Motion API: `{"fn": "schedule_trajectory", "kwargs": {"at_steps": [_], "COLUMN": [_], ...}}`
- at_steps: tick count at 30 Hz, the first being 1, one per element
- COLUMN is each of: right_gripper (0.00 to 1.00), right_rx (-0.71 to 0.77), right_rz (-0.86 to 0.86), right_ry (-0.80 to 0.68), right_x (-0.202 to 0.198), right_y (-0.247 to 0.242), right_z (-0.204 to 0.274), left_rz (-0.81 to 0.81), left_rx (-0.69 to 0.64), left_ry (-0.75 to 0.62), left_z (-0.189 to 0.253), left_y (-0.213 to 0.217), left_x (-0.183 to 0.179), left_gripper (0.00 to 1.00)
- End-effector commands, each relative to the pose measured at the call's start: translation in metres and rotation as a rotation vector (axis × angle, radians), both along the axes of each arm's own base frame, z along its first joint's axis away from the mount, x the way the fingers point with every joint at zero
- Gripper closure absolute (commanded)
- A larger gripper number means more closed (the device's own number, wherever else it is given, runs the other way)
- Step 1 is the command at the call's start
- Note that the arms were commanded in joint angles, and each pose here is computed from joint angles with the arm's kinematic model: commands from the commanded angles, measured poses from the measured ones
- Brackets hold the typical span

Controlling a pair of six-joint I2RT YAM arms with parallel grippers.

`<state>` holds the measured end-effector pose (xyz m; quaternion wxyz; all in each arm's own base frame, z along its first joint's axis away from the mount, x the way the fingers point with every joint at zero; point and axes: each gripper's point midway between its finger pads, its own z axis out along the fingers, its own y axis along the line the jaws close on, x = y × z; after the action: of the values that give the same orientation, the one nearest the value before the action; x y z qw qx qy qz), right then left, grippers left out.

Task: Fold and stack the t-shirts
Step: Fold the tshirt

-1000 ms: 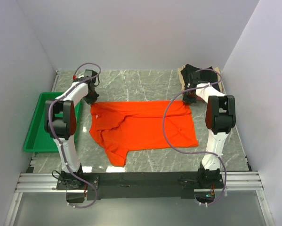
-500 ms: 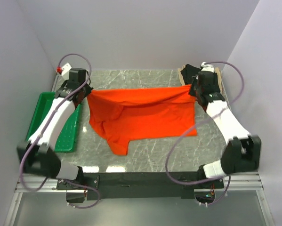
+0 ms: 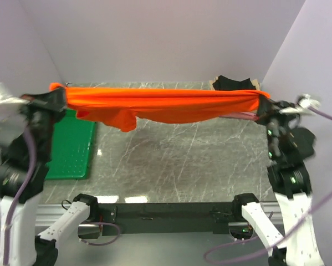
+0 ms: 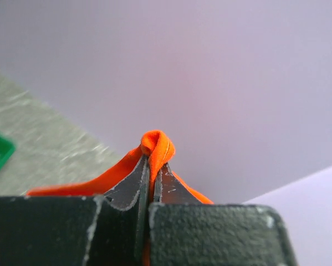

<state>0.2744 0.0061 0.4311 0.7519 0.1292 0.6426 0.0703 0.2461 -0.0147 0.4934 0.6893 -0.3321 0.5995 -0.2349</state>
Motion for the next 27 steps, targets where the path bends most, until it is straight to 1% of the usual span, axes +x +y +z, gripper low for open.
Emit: {"fn": "schedule_trajectory", "kwargs": {"at_steps": [1, 2, 3, 5, 6, 8, 10, 12, 13, 15, 16, 17, 18, 19, 20, 21, 22, 23, 24, 25, 26, 27], "right_gripper": [1.0, 1.0, 1.0, 1.0, 1.0, 1.0, 1.0, 1.0, 1.0, 1.0, 1.0, 1.0, 1.0, 1.0, 1.0, 1.0, 1.0, 1.0, 0.99, 0.81, 0.63, 0.49], "right_rx": [0.025, 0.035, 0.04, 0.045, 0.043, 0.042, 0.053, 0.054, 0.055, 0.058, 0.067, 0.066, 0.065, 0.07, 0.06, 0.062, 0.07, 0.073, 0.082, 0.102, 0.101, 0.102], "right_rz": [0.041, 0.052, 0.062, 0.077, 0.083, 0.092, 0.077, 0.072, 0.068, 0.055, 0.04, 0.016, 0.012, 0.003, -0.001, 0.002, -0.006, 0.005, 0.017, 0.008, -0.013, -0.021], "right_ry": [-0.122, -0.145, -0.189, -0.216, -0.221, -0.218, -0.184, -0.12, -0.09, 0.001, 0.035, 0.104, 0.147, 0.192, 0.304, 0.319, 0.364, 0.471, 0.528, 0.581, 0.709, 0.779], "right_x": [-0.05, -0.06, -0.08, -0.095, -0.104, -0.108, -0.1, -0.081, -0.071, -0.042, -0.031, -0.017, 0.001, 0.013, 0.032, 0.046, 0.056, 0.076, 0.086, 0.096, 0.115, 0.124], "right_y": [0.0, 0.001, 0.0, 0.001, 0.001, 0.002, 0.0, 0.002, 0.003, 0.005, 0.004, 0.002, 0.004, 0.005, 0.008, 0.01, 0.01, 0.014, 0.017, 0.016, 0.014, 0.014], "right_z": [0.043, 0.048, 0.058, 0.064, 0.066, 0.066, 0.057, 0.04, 0.031, -0.002, -0.016, -0.045, -0.063, -0.082, -0.128, -0.142, -0.164, -0.211, -0.233, -0.252, -0.289, -0.302], "left_rz": [-0.001, -0.01, -0.032, -0.046, -0.053, -0.056, -0.059, -0.058, -0.063, -0.095, -0.089, -0.082, -0.058, -0.028, -0.001, 0.003, -0.005, -0.02, -0.028, -0.047, -0.064, -0.057], "left_rx": [-0.009, -0.019, -0.021, -0.033, -0.03, -0.03, -0.022, -0.016, -0.011, 0.009, 0.015, 0.024, 0.02, 0.024, 0.022, 0.027, 0.039, 0.043, 0.047, 0.048, 0.052, 0.05], "left_ry": [-0.124, -0.164, -0.188, -0.243, -0.247, -0.26, -0.244, -0.193, -0.139, -0.046, 0.045, 0.143, 0.215, 0.33, 0.391, 0.44, 0.519, 0.554, 0.606, 0.709, 0.758, 0.82], "left_z": [0.043, 0.055, 0.061, 0.074, 0.074, 0.079, 0.073, 0.059, 0.04, 0.008, -0.026, -0.057, -0.083, -0.133, -0.163, -0.19, -0.231, -0.261, -0.285, -0.324, -0.34, -0.355], "left_y": [0.011, 0.013, 0.011, 0.013, 0.013, 0.015, 0.013, 0.009, 0.003, -0.011, -0.015, -0.02, -0.019, -0.019, -0.02, -0.022, -0.026, -0.031, -0.033, -0.034, -0.036, -0.035], "left_x": [-0.045, -0.064, -0.073, -0.095, -0.1, -0.109, -0.102, -0.083, -0.061, -0.024, -0.001, 0.026, 0.041, 0.058, 0.082, 0.094, 0.103, 0.129, 0.138, 0.157, 0.167, 0.174], "left_gripper": [0.99, 1.0, 0.99, 0.99, 0.99, 1.0, 0.99, 1.0, 0.99, 0.99, 0.99, 0.99, 0.99, 0.99, 0.99, 0.99, 0.99, 0.88, 0.73, 0.57, 0.17, 0.04]}}
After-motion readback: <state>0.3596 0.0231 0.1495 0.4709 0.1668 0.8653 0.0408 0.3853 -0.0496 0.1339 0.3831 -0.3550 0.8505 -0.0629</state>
